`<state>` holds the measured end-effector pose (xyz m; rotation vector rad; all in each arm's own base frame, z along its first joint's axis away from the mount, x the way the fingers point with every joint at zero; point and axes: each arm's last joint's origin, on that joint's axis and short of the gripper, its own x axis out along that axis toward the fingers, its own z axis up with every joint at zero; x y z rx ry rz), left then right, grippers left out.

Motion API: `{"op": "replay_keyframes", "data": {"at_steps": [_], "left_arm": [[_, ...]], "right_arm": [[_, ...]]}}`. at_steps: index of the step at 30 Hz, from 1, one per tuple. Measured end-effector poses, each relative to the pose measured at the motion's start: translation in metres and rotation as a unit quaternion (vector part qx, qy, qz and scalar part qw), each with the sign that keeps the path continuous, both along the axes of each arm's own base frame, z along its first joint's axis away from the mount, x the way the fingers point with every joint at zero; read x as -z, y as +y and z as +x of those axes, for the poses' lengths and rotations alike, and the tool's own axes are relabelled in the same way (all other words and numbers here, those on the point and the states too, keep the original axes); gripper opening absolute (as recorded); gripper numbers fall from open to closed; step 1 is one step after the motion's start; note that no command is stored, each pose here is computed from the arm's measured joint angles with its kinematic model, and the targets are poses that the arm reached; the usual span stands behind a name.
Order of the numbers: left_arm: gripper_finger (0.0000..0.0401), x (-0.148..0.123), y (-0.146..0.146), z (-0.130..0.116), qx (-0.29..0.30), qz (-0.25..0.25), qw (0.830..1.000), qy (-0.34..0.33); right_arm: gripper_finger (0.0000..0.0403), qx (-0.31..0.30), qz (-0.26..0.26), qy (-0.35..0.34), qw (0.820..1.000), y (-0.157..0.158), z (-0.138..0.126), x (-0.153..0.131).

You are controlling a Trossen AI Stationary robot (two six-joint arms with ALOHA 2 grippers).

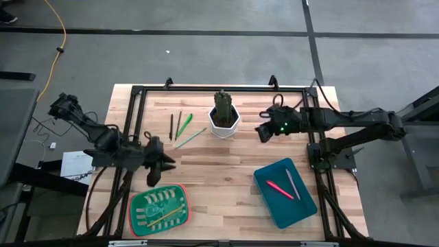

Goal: Sort pens & pencils
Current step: Put the orange pencil into the green bin

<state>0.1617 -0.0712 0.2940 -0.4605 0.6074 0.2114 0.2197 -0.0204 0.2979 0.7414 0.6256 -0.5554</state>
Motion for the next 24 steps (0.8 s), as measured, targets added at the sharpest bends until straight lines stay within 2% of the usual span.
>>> {"op": "replay_keyframes", "data": {"at_steps": [3, 8, 17, 21, 24], "left_arm": [[0.0099, 0.003, 0.012, 0.000, -0.022, 0.015, 0.999, 0.021], [0.0099, 0.008, 0.027, 0.001, -0.020, 0.032, 0.997, 0.064], [0.0099, 0.008, 0.048, 0.006, 0.010, 0.065, 0.994, 0.086], [0.0099, 0.008, 0.053, 0.007, 0.024, 0.073, 0.994, 0.084], [0.0099, 0.007, 0.055, 0.007, 0.031, 0.076, 0.993, 0.083]], "right_arm": [[0.0151, 0.057, 0.032, 0.069, 0.995, -0.011, -0.013, 0.010], [0.0151, 0.122, 0.061, 0.171, 0.976, -0.029, -0.035, 0.021], [0.0151, 0.185, 0.105, 0.197, 0.957, -0.072, -0.047, 0.029], [0.0151, 0.189, 0.131, 0.224, 0.947, -0.091, -0.047, 0.041], [0.0151, 0.200, 0.148, 0.261, 0.933, -0.103, -0.047, 0.053]]}}
